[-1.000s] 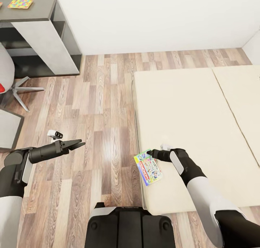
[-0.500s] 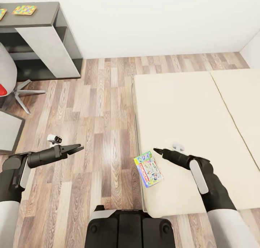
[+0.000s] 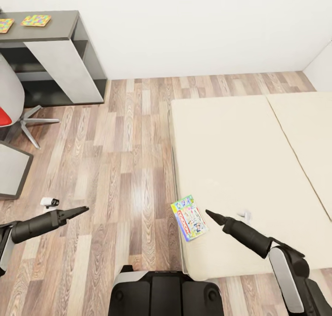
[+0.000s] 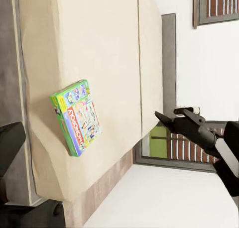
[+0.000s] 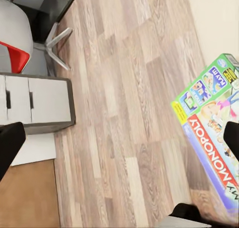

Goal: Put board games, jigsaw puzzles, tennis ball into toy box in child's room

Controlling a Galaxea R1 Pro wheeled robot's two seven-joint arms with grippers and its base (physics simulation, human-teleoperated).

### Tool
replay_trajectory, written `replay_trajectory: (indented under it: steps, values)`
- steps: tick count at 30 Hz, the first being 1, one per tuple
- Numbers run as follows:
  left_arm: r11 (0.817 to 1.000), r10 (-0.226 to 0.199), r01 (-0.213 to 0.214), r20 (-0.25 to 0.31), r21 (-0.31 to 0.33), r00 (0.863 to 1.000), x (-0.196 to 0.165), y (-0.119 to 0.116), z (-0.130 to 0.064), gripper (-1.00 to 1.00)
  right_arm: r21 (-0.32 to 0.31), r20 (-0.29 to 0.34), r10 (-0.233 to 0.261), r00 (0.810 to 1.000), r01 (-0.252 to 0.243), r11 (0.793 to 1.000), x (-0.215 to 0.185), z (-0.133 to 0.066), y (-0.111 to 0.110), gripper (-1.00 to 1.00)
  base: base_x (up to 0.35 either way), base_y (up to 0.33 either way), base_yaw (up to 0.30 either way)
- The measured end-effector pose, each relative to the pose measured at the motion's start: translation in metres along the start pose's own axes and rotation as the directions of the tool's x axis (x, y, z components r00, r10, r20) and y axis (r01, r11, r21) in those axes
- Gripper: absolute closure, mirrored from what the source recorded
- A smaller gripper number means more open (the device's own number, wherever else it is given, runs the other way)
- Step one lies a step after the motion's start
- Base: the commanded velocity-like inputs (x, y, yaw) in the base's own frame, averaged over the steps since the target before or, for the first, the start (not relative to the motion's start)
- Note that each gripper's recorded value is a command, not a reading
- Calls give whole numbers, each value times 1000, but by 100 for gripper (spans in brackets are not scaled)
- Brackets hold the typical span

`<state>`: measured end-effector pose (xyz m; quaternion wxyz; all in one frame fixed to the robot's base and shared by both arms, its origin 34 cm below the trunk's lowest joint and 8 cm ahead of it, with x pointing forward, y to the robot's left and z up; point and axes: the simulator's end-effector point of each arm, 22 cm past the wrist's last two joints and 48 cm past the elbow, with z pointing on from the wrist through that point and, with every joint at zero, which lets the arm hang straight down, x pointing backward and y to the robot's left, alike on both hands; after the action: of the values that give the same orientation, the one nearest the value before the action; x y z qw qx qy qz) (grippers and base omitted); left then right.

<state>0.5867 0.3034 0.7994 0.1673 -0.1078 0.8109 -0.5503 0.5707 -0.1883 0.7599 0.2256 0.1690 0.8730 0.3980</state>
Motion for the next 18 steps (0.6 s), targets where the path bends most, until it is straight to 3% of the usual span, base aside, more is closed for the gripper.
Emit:
replay_trajectory:
  steps: [4,10,18]
  values:
    - [999,-20,21,34,-33,999,21,22,-20,-100,-68,73,-20,997,25,997,16,-29,5,-100,0,0,0]
    - [997,-48,51,55,-54,997,40,39,-32,-100,-137,119,-56,991,72,988,30,-51,17,-100,0,0,0]
    - [997,-52,56,60,-60,997,46,43,-35,-100,-156,125,-69,990,88,984,36,-58,20,-100,0,0,0]
